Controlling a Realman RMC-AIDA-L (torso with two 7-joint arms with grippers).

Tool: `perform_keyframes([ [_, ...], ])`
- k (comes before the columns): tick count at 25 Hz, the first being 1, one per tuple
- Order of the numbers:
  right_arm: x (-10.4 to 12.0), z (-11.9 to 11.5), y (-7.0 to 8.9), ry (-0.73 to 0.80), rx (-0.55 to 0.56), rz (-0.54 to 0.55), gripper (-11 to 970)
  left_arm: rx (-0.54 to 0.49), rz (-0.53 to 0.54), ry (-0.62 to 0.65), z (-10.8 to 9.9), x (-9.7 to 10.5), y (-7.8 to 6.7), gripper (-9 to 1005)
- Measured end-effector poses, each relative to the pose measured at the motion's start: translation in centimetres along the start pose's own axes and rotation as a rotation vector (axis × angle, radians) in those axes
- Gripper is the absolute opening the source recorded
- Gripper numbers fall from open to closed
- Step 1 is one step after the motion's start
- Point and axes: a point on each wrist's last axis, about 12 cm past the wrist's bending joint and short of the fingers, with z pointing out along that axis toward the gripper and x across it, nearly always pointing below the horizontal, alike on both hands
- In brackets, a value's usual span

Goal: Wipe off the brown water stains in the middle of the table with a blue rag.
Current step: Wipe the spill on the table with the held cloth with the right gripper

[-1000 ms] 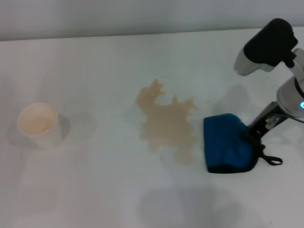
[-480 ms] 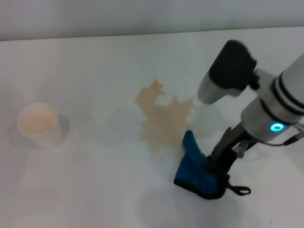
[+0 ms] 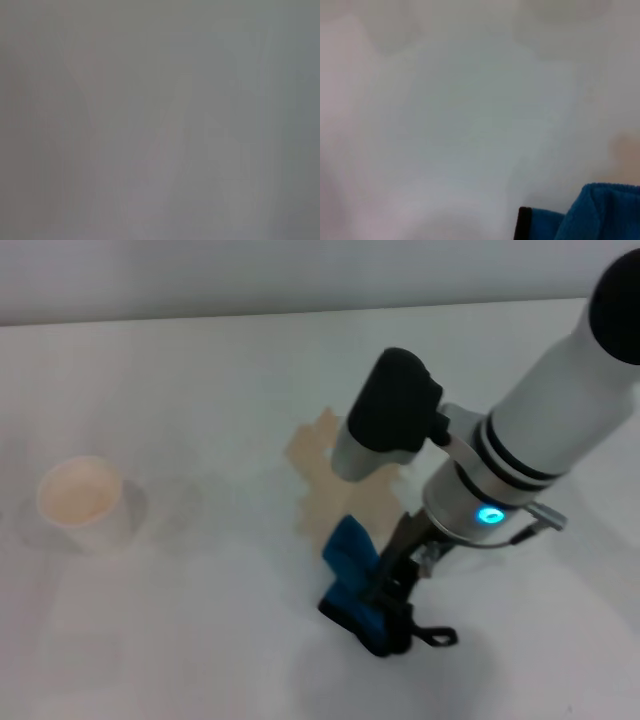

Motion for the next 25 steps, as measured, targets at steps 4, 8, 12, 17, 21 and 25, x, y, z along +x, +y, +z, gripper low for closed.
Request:
perform_keyframes([
  [4,-1.7,-0.1,-0.5,-0.043,0.034,-0.02,128,-0.001,0.0,0.002,-0.2,0.0,0.0,893],
  [8,-2.9,0.3,-1.4,-0.049,0.07,-0.025,128,0.001,-0.002,-0.004,-0.3,0.0,-0.1,893],
  [12,-3.7,0.6,-2.5,-0.063,0.109,-0.017,126,0.0,-0.002,-0.004,-0.4,0.0,0.0,893],
  [17,-4.4,0.5,-4.1,-0.113,0.167,0.007,126,0.0,-0.002,-0.004,-0.4,0.0,-0.1,892],
  [21,-5.0,0.3,-5.1,-0.159,0.205,0.019,125,0.0,-0.002,-0.004,-0.4,0.0,-0.1,893],
  [25,-5.8,0.3,-5.8,-0.199,0.241,0.023,125,0.004,-0.002,-0.014,-0.4,-0.1,-0.1,893],
])
